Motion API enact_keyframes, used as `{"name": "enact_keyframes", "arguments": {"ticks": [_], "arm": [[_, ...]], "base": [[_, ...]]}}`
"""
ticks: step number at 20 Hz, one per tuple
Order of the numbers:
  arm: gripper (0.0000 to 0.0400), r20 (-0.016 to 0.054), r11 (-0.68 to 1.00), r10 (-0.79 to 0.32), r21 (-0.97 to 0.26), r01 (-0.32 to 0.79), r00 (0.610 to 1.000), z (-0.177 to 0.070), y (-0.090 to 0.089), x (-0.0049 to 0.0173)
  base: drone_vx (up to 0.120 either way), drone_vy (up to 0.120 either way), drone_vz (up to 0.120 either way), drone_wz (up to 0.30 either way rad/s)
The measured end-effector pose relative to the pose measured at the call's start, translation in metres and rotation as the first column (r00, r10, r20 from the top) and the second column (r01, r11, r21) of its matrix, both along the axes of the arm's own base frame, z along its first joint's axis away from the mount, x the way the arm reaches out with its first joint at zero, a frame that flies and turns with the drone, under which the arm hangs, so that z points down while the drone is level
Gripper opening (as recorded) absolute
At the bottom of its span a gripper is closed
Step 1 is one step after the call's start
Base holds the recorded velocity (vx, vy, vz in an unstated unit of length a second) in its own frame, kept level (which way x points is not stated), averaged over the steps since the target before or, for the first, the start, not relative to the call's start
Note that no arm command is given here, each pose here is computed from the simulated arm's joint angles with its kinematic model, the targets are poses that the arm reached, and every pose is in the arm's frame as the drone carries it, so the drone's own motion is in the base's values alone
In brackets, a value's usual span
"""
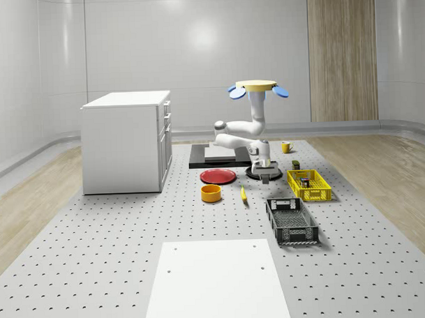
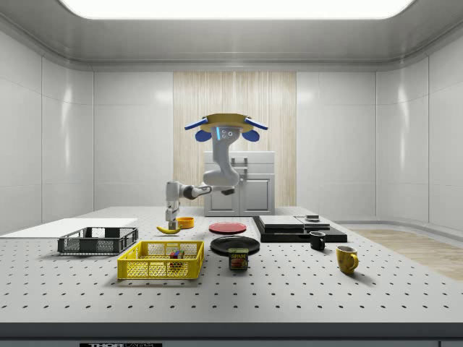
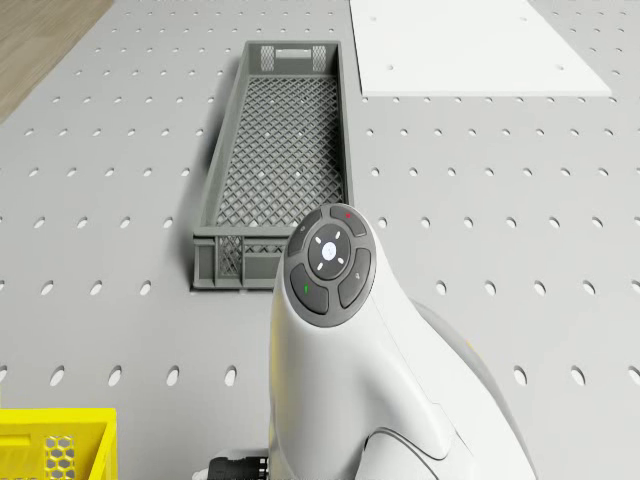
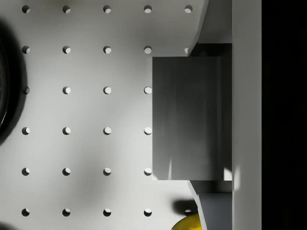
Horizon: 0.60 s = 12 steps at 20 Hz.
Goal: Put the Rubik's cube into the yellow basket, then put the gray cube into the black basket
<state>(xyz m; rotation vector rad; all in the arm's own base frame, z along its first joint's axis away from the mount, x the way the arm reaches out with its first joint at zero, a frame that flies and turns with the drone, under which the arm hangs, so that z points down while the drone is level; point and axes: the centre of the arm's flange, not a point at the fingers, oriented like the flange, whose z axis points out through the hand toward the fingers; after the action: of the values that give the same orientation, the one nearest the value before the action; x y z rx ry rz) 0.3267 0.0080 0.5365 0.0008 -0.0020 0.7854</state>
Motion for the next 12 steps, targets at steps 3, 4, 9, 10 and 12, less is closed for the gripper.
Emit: {"name": "enact_keyframes", "arguments": {"ticks": [3, 4, 9, 10, 12], "arm": [[0.0251, 0.0000, 1.000, 0.000, 0.000, 0.000, 1.000, -0.0009, 0.0000, 0.0000], [0.0251, 0.0000, 1.000, 0.000, 0.000, 0.000, 1.000, -0.0011, 0.0000, 0.0000], [0.0251, 0.0000, 1.000, 0.000, 0.000, 0.000, 1.000, -0.0015, 0.0000, 0.0000], [0.0251, 0.0000, 1.000, 0.000, 0.000, 0.000, 1.000, -0.0016, 0.0000, 0.0000], [0.0251, 0.0000, 1.000, 0.000, 0.000, 0.000, 1.000, -0.0017, 0.0000, 0.0000]], "base": [[0.120, 0.120, 0.000, 0.000], [0.120, 0.120, 0.000, 0.000], [0.120, 0.072, 0.024, 0.000], [0.120, 0.000, 0.120, 0.000], [0.120, 0.040, 0.000, 0.000]]}}
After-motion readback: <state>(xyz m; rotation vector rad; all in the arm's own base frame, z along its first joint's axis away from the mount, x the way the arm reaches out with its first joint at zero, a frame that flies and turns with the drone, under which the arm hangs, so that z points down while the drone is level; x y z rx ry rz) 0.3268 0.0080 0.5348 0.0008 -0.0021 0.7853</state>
